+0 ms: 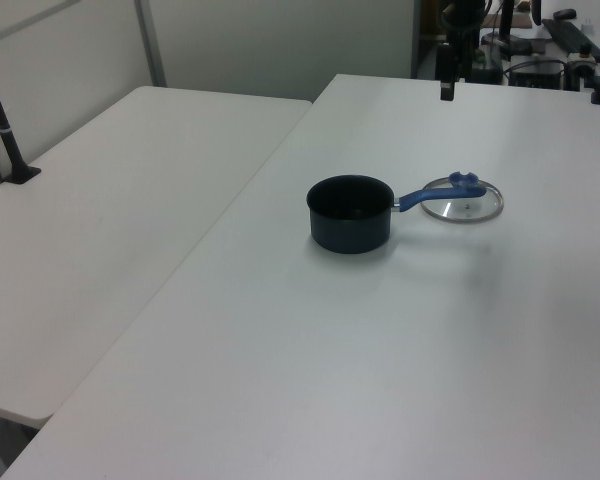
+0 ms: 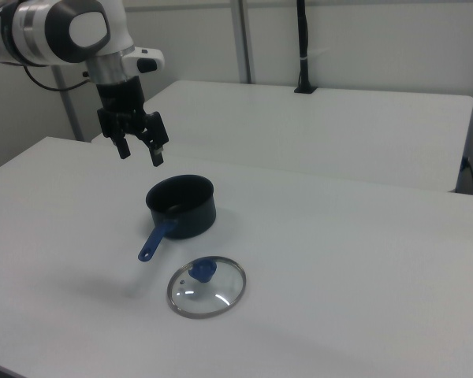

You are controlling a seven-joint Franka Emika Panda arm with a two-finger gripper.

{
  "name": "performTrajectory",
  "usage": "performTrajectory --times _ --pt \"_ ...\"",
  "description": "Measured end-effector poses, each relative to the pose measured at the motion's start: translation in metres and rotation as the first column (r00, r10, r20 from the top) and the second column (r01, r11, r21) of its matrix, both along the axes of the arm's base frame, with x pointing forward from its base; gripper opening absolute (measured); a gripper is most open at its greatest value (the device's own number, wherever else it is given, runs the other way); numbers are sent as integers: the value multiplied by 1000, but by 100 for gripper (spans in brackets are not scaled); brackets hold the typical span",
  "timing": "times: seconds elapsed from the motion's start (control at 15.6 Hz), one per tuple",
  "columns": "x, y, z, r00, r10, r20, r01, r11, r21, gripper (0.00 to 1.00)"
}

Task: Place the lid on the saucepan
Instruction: 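Move the gripper down over the blue knob of the glass lid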

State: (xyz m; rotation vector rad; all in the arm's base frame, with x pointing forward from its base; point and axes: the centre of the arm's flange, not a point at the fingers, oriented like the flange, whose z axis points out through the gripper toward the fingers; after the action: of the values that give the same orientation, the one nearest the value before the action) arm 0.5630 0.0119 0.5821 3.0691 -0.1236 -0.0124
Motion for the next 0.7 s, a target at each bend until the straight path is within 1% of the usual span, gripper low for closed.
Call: performTrajectory --times 0.51,0.7 --pt "-2 0 3 1000 3 5 -3 1000 1 100" --pt "-2 -17 0 999 46 -6 -46 999 0 100"
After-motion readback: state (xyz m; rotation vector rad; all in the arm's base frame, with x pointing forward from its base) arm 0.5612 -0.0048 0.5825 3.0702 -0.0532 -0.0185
